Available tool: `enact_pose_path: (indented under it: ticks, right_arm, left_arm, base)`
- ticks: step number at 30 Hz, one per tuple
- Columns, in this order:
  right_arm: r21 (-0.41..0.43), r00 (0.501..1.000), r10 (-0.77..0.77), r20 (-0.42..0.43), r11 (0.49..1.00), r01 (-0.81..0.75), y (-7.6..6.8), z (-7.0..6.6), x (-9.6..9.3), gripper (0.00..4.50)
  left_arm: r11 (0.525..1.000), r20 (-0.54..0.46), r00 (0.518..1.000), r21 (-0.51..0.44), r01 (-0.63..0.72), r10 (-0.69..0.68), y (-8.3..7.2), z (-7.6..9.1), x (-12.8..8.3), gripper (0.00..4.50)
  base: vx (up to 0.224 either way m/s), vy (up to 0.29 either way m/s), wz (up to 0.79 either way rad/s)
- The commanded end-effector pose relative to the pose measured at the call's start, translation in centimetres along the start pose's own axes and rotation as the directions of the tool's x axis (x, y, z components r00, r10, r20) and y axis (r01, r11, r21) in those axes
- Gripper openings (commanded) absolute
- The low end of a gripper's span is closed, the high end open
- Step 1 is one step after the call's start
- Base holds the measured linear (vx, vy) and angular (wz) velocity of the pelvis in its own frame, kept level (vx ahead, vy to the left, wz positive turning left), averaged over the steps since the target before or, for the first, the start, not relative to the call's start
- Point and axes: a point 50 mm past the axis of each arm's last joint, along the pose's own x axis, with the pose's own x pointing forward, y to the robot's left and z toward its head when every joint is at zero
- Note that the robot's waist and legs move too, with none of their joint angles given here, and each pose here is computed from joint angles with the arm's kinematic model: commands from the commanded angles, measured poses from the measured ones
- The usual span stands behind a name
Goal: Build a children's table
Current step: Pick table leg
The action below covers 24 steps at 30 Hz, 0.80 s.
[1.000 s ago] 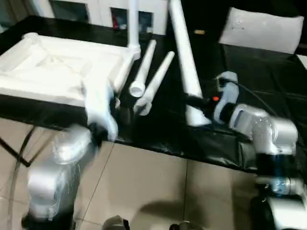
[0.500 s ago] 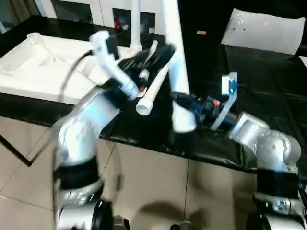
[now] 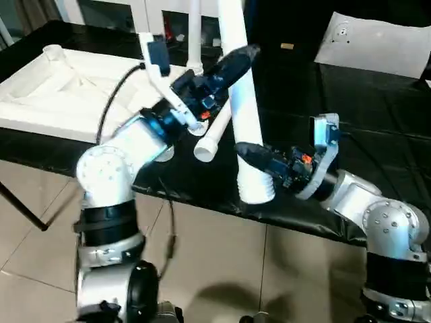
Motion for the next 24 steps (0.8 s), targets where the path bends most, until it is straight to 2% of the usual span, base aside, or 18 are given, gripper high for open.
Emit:
enact_pose_path:
  ticks: [1,3,5,8,9,10,13,17,24]
  right_arm:
    - [-0.022,1.000,0.026,0.002,0.999,-0.026,0.55,0.25,0.13,1.94]
    - [-0.023,1.000,0.026,0.001,0.999,-0.026,0.59,0.20,0.13,1.94]
    - [-0.024,1.000,0.027,0.000,0.999,-0.026,0.71,0.09,0.18,1.94]
    - [-0.026,1.000,0.025,-0.001,0.999,-0.025,0.74,0.03,0.17,1.94]
    - [-0.026,1.000,0.025,-0.001,0.999,-0.025,0.74,0.03,0.17,1.94]
    - [-0.027,1.000,0.023,-0.001,0.999,-0.023,0.72,0.03,0.16,1.94]
    - [-0.030,1.000,0.020,-0.001,0.999,-0.020,0.74,0.06,0.17,1.94]
    - [-0.037,1.000,0.013,-0.003,0.999,-0.013,0.69,0.06,0.05,1.94]
    - [-0.043,1.000,0.006,-0.007,0.999,-0.006,0.62,0.04,0.05,1.94]
  left_arm:
    - [0.999,-0.005,0.999,0.001,0.034,-0.034,-0.40,0.26,0.38,3.42]
    - [0.998,-0.022,0.998,0.000,0.058,-0.058,-0.51,0.16,0.41,3.36]
    - [0.997,-0.053,0.996,0.016,0.071,-0.070,-0.54,-0.06,0.40,2.97]
    - [0.996,-0.082,0.994,0.044,0.075,-0.071,-0.46,-0.29,0.41,2.83]
    - [0.996,-0.082,0.994,0.044,0.075,-0.071,-0.46,-0.29,0.41,2.83]
    - [0.996,-0.084,0.994,0.045,0.076,-0.072,-0.45,-0.32,0.42,2.55]
    - [0.996,-0.079,0.994,0.038,0.082,-0.079,-0.45,-0.24,0.35,2.44]
    - [0.996,-0.080,0.993,0.039,0.085,-0.081,-0.33,-0.17,0.29,2.03]
    - [0.995,-0.076,0.993,0.038,0.091,-0.088,-0.36,-0.09,0.22,1.83]
  base:
    - [0.000,0.000,0.00]
    - [0.000,0.000,0.00]
    - [0.000,0.000,0.00]
    - [0.000,0.000,0.00]
    - [0.000,0.000,0.00]
    - [0.000,0.000,0.00]
    - [0.000,0.000,0.00]
    - [0.000,0.000,0.00]
    - [0.000,0.000,0.00]
